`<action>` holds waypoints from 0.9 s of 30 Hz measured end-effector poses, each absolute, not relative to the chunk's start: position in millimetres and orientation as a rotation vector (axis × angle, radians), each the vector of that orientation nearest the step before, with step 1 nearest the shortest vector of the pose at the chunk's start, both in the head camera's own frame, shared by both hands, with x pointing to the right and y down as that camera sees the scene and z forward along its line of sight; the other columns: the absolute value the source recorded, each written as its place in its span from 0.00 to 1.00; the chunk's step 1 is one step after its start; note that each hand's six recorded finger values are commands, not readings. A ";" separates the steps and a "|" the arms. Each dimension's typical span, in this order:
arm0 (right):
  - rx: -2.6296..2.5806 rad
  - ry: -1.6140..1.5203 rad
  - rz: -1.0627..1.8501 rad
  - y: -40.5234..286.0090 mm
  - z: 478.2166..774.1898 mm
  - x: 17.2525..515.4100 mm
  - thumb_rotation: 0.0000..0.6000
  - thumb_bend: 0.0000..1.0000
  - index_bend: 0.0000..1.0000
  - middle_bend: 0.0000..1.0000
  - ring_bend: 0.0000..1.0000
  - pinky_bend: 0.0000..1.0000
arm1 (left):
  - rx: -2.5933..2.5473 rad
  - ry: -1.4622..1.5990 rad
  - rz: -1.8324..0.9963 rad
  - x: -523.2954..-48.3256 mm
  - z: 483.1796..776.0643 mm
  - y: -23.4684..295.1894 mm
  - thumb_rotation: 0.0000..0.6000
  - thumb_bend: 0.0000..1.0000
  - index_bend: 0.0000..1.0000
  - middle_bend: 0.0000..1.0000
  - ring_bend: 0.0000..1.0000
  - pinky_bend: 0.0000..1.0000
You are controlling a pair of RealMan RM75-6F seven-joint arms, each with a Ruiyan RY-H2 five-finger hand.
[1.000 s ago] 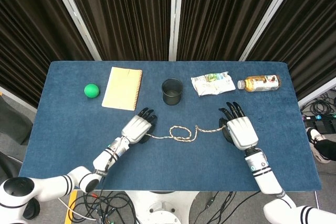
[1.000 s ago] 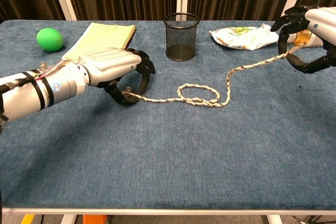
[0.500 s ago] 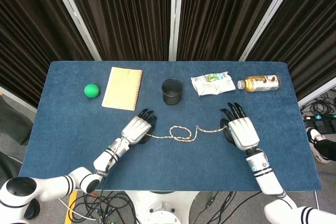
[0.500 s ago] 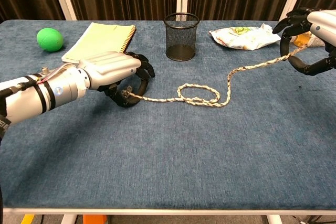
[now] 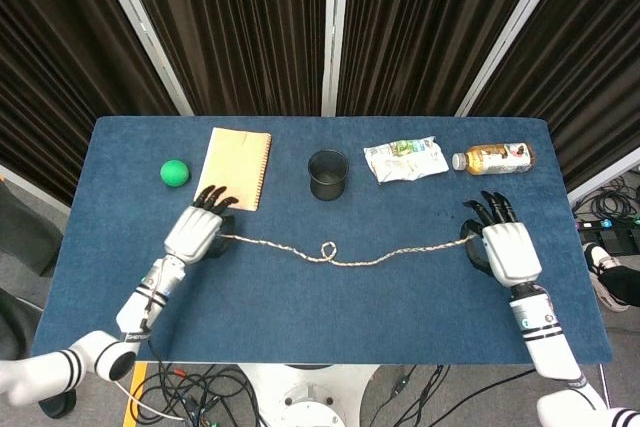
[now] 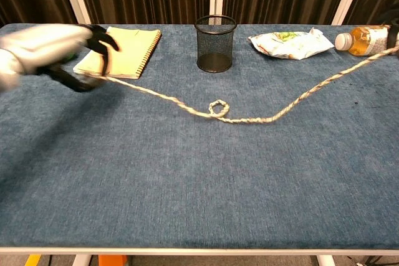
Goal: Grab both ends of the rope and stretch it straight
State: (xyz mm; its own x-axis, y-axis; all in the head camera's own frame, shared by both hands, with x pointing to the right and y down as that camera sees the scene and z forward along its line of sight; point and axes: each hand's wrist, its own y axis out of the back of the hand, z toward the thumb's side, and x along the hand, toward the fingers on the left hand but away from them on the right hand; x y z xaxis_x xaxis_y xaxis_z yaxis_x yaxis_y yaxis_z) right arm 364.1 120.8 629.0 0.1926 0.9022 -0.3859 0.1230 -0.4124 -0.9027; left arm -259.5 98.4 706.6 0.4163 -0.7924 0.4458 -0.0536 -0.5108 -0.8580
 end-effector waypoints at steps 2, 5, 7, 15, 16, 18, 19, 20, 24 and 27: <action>-1.703 -0.994 1.316 123.6 629.1 375.4 1.00 0.48 0.62 0.20 0.00 0.00 | -1.841 0.754 -1.176 -278.3 701.0 96.6 1.00 0.39 0.60 0.17 0.01 0.00; -1.692 -1.021 1.351 127.7 630.2 391.7 1.00 0.48 0.62 0.20 0.00 0.00 | -1.811 0.791 -1.211 -302.2 696.5 97.8 1.00 0.39 0.60 0.17 0.01 0.00; -1.680 -1.040 1.372 129.3 631.1 401.2 1.00 0.48 0.62 0.20 0.00 0.00 | -1.799 0.807 -1.238 -314.3 697.0 98.8 1.00 0.39 0.60 0.17 0.01 0.00; -1.687 -1.024 1.429 135.3 649.2 409.4 1.00 0.48 0.62 0.20 0.00 0.00 | -1.788 0.842 -1.322 -346.3 707.2 106.8 1.00 0.39 0.60 0.17 0.01 0.00; -1.693 -1.018 1.431 136.1 652.1 407.9 1.00 0.48 0.62 0.19 0.00 0.00 | -1.791 0.841 -1.327 -347.3 709.2 107.9 1.00 0.39 0.60 0.17 0.01 0.00; -1.710 -1.005 1.433 138.0 658.9 403.3 1.00 0.48 0.62 0.19 0.00 0.00 | -1.795 0.836 -1.337 -348.9 713.7 109.9 1.00 0.39 0.60 0.17 0.01 0.00; -1.717 -1.000 1.433 138.8 661.6 401.1 1.00 0.48 0.62 0.19 0.00 0.00 | -1.796 0.834 -1.340 -349.4 715.6 110.6 1.00 0.39 0.60 0.17 0.01 0.00; -1.724 -0.995 1.433 139.6 664.3 399.0 1.00 0.48 0.62 0.19 0.00 0.00 | -1.798 0.831 -1.343 -349.9 718.3 111.2 1.00 0.39 0.60 0.17 0.01 0.00; -1.748 -0.974 1.435 143.3 677.1 389.8 1.00 0.48 0.60 0.19 0.00 0.00 | -1.810 0.828 -1.351 -350.0 727.8 112.8 1.00 0.39 0.60 0.17 0.01 0.00; -1.763 -0.958 1.445 146.8 687.6 384.5 1.00 0.47 0.58 0.18 0.00 0.00 | -1.807 0.810 -1.361 -350.4 735.7 113.7 1.00 0.39 0.58 0.17 0.01 0.00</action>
State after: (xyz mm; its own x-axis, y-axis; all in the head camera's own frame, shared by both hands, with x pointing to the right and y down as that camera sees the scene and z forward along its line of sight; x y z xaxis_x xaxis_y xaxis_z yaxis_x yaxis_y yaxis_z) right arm 384.5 146.8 687.6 0.1228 0.8552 -0.5036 0.1305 -0.5169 -0.8460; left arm -350.4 113.7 735.7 0.2443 -0.8221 0.5142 -0.0592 -0.5420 -0.8383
